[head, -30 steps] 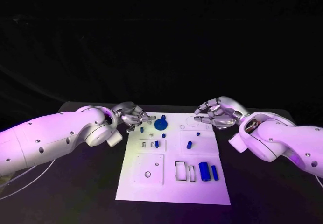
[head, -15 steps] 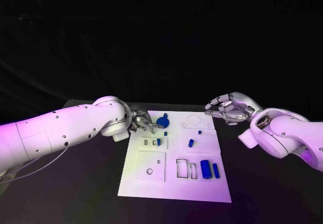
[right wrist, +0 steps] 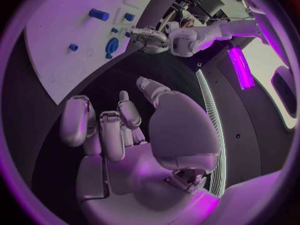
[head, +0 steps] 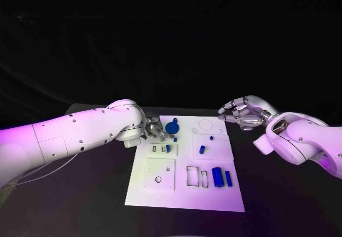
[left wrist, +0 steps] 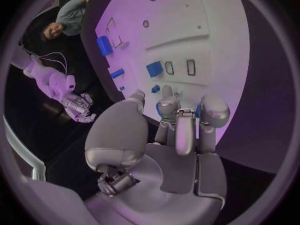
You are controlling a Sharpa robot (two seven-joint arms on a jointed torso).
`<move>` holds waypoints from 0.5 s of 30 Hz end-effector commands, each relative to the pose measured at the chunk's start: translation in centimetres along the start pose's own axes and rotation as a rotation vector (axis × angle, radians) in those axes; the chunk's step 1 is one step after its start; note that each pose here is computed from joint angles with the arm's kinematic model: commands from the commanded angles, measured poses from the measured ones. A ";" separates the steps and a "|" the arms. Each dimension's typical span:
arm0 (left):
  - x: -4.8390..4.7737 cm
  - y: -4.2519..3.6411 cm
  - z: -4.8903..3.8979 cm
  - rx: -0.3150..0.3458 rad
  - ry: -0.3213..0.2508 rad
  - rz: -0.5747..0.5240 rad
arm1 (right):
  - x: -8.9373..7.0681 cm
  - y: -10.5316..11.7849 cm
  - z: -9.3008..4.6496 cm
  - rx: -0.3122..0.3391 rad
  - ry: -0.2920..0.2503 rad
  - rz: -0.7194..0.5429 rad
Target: Assemble the parts on the task board
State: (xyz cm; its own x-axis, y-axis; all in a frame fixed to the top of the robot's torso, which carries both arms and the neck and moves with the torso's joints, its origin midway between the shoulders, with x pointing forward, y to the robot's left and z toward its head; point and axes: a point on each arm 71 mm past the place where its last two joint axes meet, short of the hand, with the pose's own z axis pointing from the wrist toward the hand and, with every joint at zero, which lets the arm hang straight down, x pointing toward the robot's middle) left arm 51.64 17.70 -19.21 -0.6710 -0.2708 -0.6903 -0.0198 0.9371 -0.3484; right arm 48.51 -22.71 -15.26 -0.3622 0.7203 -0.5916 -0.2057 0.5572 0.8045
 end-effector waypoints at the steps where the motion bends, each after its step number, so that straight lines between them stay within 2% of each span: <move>1: 0.34 -0.25 0.18 -0.025 0.048 0.050 | 0.1 0.0 0.1 0.000 0.014 -0.014; 15: 0.91 -1.05 0.61 -0.022 0.088 0.087 | 0.0 0.0 0.1 -0.003 0.011 -0.017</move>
State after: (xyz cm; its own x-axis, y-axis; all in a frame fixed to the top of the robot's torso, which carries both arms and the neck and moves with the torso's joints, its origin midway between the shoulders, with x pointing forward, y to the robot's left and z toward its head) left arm 51.63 16.48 -19.79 -0.7148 -0.2021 -0.6695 0.0076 0.9550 -0.2965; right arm 48.66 -22.76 -15.30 -0.3587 0.7177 -0.5969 -0.2056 0.5630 0.8005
